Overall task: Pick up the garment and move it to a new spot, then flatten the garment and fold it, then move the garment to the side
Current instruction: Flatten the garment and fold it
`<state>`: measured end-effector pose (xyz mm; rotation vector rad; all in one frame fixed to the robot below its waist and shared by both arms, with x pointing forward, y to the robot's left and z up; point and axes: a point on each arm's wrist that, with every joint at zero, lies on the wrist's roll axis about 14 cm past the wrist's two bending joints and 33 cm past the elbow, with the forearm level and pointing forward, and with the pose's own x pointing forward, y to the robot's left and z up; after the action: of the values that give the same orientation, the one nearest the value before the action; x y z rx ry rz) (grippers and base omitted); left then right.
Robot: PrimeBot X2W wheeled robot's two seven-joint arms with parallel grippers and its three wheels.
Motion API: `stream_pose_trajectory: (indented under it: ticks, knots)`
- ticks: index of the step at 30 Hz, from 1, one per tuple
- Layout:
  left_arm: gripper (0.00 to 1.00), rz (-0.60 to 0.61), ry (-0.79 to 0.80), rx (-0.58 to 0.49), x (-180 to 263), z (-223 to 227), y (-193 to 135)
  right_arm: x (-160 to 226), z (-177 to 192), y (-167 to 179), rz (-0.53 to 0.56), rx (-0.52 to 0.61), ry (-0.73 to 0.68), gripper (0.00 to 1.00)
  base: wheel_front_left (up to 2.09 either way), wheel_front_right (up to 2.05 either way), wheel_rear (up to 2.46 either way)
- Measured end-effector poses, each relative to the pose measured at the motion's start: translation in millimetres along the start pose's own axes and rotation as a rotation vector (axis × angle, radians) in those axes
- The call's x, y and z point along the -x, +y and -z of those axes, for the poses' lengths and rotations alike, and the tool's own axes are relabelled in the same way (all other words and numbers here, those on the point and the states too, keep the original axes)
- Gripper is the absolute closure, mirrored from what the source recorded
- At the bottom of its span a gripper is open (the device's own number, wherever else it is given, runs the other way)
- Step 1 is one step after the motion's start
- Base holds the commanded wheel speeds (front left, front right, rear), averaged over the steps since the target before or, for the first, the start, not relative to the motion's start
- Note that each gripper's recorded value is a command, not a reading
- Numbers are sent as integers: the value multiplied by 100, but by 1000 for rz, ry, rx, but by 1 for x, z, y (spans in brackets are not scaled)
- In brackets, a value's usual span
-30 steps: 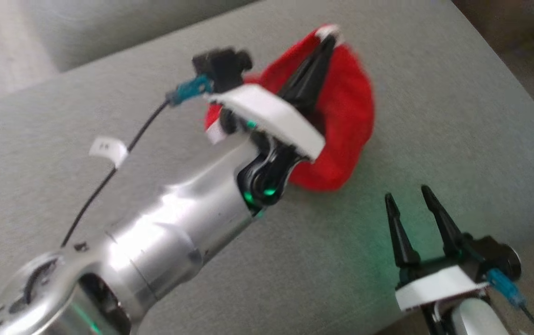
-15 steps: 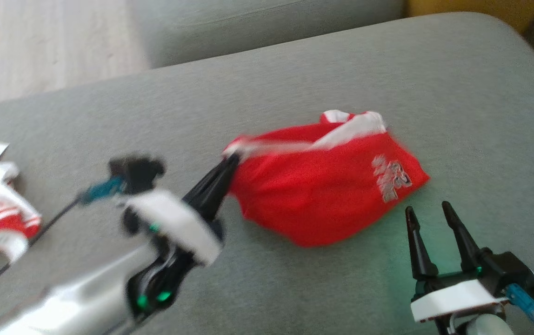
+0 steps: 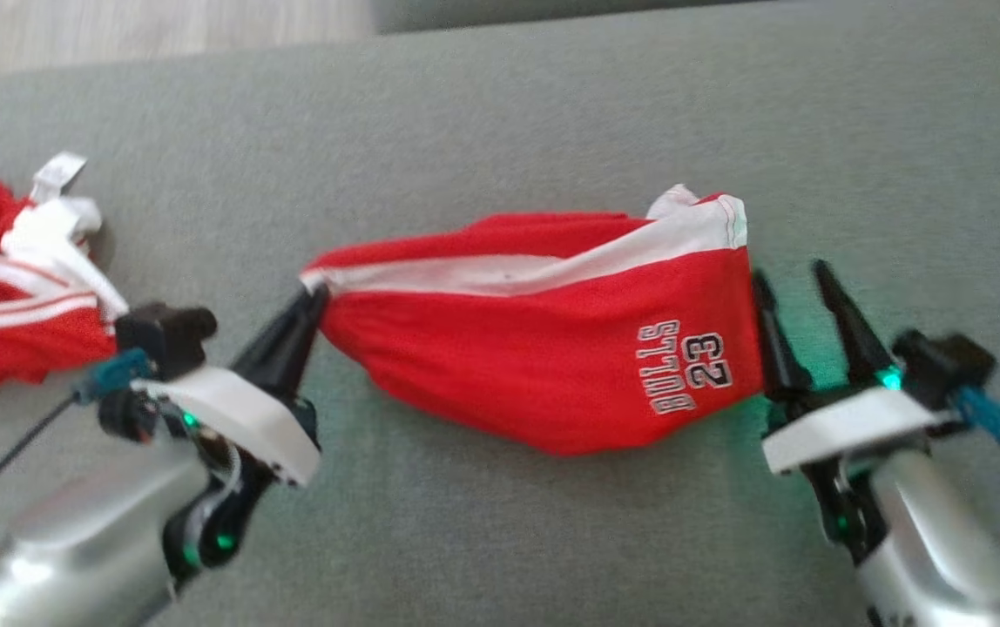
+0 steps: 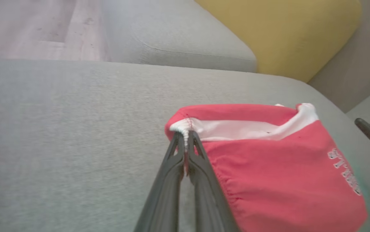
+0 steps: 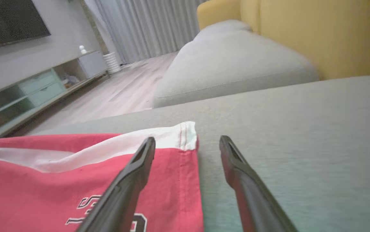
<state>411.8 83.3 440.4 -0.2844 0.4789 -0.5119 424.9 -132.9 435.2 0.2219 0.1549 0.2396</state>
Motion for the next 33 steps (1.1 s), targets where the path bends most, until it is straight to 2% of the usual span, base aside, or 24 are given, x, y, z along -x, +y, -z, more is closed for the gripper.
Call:
stream_pose_trajectory:
  ticks: [5, 10, 14, 15, 16, 17, 18, 19, 22, 29, 31, 33]
  knots:
    - [100, -76, -13, -64, -9, -8, 34, -30, 25, 11, -114, -81, 152, 0, 0, 0, 0]
    - [100, -97, -12, -57, -15, -8, 48, -53, 30, 18, -204, -114, 249, 0, 0, 0, 0]
    - [100, -114, -7, -53, -16, -5, 55, -55, 45, 33, -267, -151, 329, 0, 0, 0, 0]
    - [100, -118, -8, -53, -17, -5, 56, -54, 48, 37, -280, -158, 343, 5, 0, 0, 0]
    - [100, -115, -10, -50, -18, -5, 56, -53, 50, 38, -287, -163, 349, 16, 0, 0, 0]
    - [100, -116, -12, -50, -18, -5, 56, -52, 51, 39, -292, -163, 350, 33, 0, 0, 0]
    - [100, -116, -14, -51, -18, -6, 56, -51, 51, 39, -299, -154, 347, 54, 0, 0, 0]
    - [100, -117, -15, -52, -18, -6, 56, -52, 49, 39, -305, -142, 338, 60, 0, 0, 0]
    - [100, -113, -23, -51, -18, -8, 55, -54, 43, 38, -309, -136, 317, 100, 0, 0, 0]
    - [100, -92, -61, -83, -21, -22, 49, -58, 19, 30, -311, -95, 247, 100, 0, 0, 0]
    - [100, -67, -86, -99, -27, -31, 42, -66, 1, 19, -290, -71, 197, 100, 0, 0, 0]
    - [100, -28, -132, -137, -36, -51, 33, -80, -35, 3, -259, -44, 95, 100, 0, 0, 0]
